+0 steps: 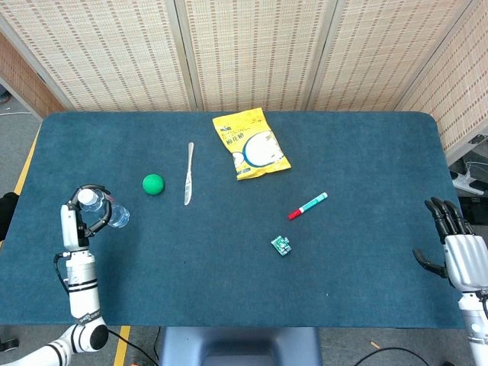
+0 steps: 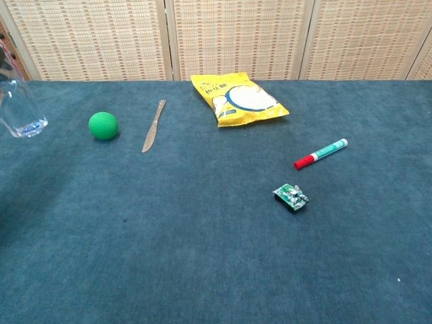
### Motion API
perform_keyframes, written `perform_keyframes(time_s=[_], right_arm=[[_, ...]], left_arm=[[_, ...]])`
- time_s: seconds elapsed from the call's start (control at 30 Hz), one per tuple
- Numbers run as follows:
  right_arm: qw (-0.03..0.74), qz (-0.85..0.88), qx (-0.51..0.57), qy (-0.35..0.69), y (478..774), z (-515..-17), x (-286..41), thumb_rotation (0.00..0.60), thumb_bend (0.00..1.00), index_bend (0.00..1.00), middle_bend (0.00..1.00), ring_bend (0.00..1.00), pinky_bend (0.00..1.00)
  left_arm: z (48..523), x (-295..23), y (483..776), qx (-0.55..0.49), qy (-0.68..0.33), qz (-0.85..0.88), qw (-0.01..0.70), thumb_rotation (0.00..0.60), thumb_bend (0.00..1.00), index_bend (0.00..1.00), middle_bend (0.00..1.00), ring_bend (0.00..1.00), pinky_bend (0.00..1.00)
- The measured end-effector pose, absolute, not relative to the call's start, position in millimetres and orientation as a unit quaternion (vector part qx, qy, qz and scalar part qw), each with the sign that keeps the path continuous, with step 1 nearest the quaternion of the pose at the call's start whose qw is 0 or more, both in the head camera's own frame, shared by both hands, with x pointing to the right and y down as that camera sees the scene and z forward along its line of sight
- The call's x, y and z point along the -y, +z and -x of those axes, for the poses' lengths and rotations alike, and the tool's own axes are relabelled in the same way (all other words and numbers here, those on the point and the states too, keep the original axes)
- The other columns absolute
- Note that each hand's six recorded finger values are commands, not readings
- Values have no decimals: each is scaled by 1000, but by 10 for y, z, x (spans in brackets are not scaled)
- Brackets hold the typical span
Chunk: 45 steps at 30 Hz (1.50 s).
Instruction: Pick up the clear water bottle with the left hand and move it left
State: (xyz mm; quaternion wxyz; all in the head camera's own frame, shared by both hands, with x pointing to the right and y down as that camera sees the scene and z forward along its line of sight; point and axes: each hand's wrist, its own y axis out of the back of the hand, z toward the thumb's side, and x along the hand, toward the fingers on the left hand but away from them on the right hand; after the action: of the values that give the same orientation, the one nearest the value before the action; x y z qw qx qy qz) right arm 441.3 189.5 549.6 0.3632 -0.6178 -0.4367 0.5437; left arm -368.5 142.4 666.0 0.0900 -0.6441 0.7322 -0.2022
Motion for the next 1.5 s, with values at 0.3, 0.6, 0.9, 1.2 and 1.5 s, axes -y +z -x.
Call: perform_keyframes(time_s=[0.3, 0.6, 0.9, 1.2, 1.5], right_arm=[[362, 618, 437, 544, 5495, -4422, -1886, 600, 196, 1, 25, 0, 201], [361, 619, 435, 545, 5501, -4418, -1886, 600, 196, 0, 25, 0, 201], [361, 619, 434, 546, 5506, -4417, -1887, 600, 196, 1, 25, 0, 201], [361, 619, 434, 545, 5503, -4416, -1888, 600, 196, 1, 26, 0, 201], [362, 621, 431, 546, 5511, -4405, -1897, 600, 196, 1, 25, 0, 201]], left_arm=[[3605, -1733, 7185, -724, -260, 632, 92, 600, 678, 554, 580, 510, 665], [3492, -1829, 7327, -714, -258, 645, 89, 600, 536, 175, 267, 196, 347], [3486, -1865, 7411, -696, -271, 661, 71, 600, 479, 0, 40, 12, 169], [3473, -1828, 7366, -678, -269, 681, 69, 600, 475, 0, 0, 0, 157], [3368, -1696, 7214, -644, -265, 714, 73, 600, 473, 0, 0, 0, 154]])
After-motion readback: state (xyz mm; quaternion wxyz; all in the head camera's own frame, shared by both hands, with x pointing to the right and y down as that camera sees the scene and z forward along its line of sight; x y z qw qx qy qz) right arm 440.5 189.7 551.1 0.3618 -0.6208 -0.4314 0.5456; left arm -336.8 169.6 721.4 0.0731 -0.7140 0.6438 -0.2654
